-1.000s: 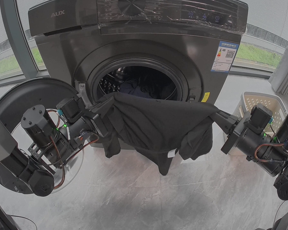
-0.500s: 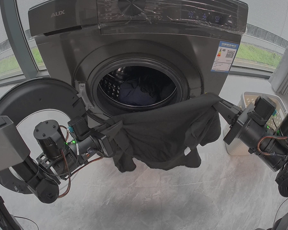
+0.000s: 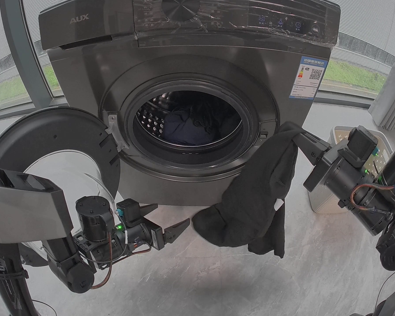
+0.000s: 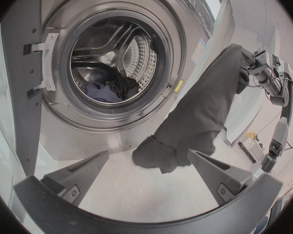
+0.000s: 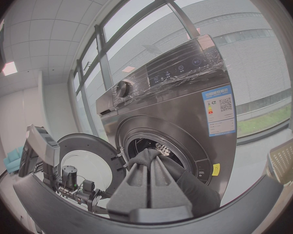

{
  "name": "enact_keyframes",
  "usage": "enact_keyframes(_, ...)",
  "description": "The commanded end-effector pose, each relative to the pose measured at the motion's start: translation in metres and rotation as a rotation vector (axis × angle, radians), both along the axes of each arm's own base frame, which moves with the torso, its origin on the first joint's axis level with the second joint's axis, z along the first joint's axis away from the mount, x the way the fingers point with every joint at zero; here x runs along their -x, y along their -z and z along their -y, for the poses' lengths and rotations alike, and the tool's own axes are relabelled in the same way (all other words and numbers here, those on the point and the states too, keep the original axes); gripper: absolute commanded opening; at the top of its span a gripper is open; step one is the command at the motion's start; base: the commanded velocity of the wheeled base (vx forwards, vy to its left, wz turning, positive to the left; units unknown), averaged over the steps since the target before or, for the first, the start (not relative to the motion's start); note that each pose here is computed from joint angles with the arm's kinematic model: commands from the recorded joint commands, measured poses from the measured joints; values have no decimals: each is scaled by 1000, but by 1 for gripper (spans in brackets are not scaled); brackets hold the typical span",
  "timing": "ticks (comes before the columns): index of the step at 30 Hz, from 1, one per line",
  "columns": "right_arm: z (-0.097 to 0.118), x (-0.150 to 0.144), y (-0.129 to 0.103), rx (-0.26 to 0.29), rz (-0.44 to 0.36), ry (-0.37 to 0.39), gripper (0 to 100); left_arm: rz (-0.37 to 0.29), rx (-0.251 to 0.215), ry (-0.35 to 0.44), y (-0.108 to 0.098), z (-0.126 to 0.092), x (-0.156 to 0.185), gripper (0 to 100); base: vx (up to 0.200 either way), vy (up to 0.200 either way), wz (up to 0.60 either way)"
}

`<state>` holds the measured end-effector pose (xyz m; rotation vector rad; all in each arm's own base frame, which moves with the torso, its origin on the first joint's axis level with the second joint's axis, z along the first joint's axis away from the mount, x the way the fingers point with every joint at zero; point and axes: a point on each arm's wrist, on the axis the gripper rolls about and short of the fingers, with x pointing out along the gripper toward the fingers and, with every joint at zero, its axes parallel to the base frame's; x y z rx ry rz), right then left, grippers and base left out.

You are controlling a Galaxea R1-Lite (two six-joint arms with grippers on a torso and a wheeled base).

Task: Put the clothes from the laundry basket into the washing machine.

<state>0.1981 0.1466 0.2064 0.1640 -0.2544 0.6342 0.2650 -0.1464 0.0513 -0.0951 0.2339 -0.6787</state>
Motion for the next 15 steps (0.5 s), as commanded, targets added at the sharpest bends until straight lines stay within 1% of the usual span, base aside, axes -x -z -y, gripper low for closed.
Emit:
enact_keyframes(1,-10,-4,2,-21,-24,14,0,-13,-13,33,7,9,4,100,0,0,0)
enact_keyframes(5,-15,-7,3,-31,-36,30,0,-1,-13,64,4,17,9,100,0,0,0)
enact_keyframes(6,-17,-10,4,-33,-42,50,0,11,-20,77,4,21,10,100,0,0,0)
enact_keyframes(8,-20,-14,6,-37,-50,65,0,20,-23,93,3,24,12,100,0,0,0)
enact_keyframes(10,-21,-16,6,-46,-55,73,0,26,-27,103,2,27,13,100,0,0,0)
enact_keyframes(11,-25,-18,6,-59,-62,76,0,35,-32,114,2,29,15,100,0,0,0)
enact_keyframes(15,-30,-22,6,-74,-68,80,0,44,-39,123,2,31,15,100,0,0,0)
